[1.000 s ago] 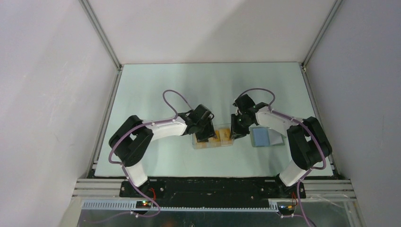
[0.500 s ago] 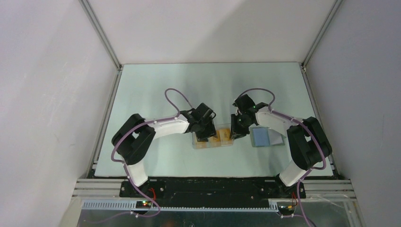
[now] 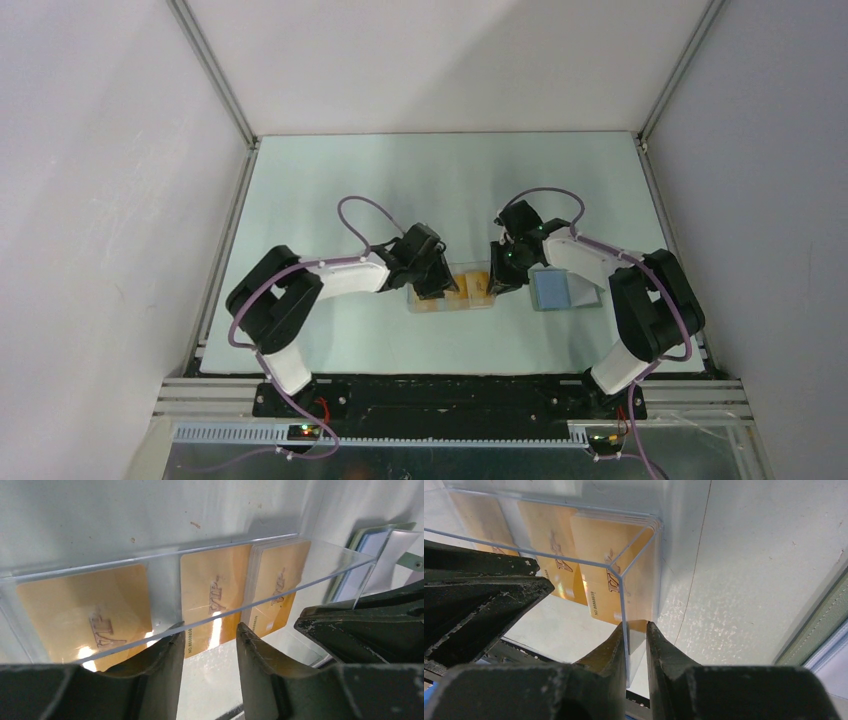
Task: Put the credit cards into the card holder
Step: Pick up the credit card from the storage box.
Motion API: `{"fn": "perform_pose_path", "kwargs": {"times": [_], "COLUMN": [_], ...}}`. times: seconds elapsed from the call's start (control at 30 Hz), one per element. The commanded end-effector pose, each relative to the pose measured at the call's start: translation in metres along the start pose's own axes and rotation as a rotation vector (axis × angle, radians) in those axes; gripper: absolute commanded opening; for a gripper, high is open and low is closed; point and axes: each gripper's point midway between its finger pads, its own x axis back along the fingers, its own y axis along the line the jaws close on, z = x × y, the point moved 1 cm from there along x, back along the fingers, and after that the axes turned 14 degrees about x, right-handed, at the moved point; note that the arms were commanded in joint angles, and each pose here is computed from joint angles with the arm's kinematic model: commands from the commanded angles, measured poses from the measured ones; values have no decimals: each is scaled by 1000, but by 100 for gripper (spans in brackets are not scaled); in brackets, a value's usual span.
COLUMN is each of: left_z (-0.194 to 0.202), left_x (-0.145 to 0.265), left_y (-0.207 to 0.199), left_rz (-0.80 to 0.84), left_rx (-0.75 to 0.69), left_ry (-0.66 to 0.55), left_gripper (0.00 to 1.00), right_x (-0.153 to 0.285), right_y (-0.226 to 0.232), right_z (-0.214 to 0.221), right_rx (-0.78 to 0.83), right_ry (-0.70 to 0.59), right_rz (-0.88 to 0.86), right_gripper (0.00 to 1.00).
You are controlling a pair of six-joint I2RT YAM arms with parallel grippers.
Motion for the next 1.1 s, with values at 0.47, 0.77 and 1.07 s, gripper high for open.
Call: {"fn": "perform_pose_path", "kwargs": {"times": [0.47, 0.77, 1.07], "left_z": [5, 6, 10], "left_x": [45, 17, -3], "left_y": [-67, -25, -33], "left_rz": [353, 120, 132], "left_rx": [-60, -66, -47], "left_ry": [-10, 14, 56], "left_gripper": [36, 46, 33], "right_x": [-3, -2, 8], "right_y": [10, 10, 17], "right_z": [4, 4, 1], "right_rx": [-22, -20, -5], "right_ry": [9, 4, -19], "right_rz": [-72, -63, -96], "right_gripper": [21, 21, 25]}}
